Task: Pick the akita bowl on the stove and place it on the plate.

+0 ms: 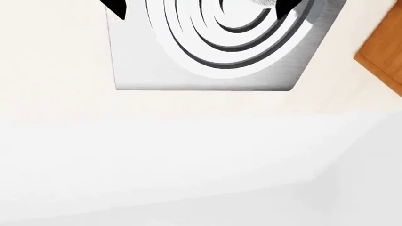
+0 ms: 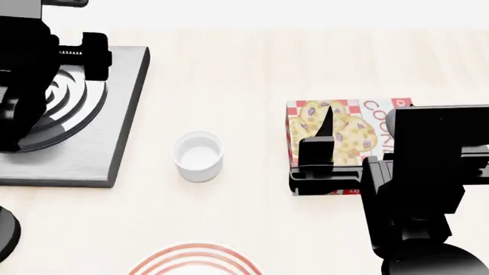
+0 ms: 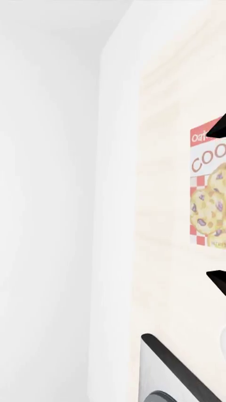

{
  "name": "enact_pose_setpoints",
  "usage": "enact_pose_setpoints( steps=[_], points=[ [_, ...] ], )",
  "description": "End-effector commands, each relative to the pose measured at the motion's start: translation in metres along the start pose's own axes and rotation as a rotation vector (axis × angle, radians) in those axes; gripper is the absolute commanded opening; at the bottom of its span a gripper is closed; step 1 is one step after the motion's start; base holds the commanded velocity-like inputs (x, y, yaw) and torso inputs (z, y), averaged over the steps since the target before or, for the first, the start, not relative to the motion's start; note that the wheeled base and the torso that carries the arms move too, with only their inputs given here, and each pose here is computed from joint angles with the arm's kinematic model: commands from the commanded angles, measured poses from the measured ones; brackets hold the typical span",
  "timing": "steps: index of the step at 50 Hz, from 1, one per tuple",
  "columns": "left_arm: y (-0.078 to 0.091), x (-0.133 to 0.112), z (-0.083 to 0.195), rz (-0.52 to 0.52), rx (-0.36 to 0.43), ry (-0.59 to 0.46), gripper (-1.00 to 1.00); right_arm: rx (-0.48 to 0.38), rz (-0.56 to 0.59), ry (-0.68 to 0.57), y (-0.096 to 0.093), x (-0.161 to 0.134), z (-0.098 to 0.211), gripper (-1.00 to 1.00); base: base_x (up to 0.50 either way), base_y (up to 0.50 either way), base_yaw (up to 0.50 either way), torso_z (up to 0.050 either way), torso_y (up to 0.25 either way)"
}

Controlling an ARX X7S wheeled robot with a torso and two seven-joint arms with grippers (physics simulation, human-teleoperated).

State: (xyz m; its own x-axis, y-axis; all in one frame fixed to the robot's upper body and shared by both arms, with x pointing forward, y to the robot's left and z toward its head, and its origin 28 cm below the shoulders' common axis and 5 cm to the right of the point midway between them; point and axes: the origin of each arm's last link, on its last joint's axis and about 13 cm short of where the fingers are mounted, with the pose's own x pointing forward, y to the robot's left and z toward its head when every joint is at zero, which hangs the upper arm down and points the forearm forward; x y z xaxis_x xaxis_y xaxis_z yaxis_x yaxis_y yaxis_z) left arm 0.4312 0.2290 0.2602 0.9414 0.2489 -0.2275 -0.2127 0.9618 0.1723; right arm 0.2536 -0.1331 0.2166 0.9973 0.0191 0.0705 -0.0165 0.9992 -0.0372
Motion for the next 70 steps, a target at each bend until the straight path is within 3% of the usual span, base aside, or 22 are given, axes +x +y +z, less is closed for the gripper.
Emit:
enact_pose_setpoints(
  steps=[1, 12, 70],
  points=[
    [0.002, 0.001, -0.01, 0.065, 0.063, 0.047, 1.0, 0.0, 0.0, 0.0, 0.0, 0.0, 0.0, 1.0, 0.0, 0.0, 0.0, 0.0, 0.0],
    [0.004, 0.002, -0.019, 0.104, 0.114, 0.075, 1.0, 0.0, 0.0, 0.0, 0.001, -0.002, 0.003, 1.0, 0.0, 0.0, 0.0, 0.0, 0.0],
    [0.011, 0.005, -0.05, 0.169, 0.172, 0.194, 1.0, 0.001, -0.001, -0.001, -0.001, 0.001, -0.002, 1.0, 0.0, 0.0, 0.0, 0.0, 0.0]
  ],
)
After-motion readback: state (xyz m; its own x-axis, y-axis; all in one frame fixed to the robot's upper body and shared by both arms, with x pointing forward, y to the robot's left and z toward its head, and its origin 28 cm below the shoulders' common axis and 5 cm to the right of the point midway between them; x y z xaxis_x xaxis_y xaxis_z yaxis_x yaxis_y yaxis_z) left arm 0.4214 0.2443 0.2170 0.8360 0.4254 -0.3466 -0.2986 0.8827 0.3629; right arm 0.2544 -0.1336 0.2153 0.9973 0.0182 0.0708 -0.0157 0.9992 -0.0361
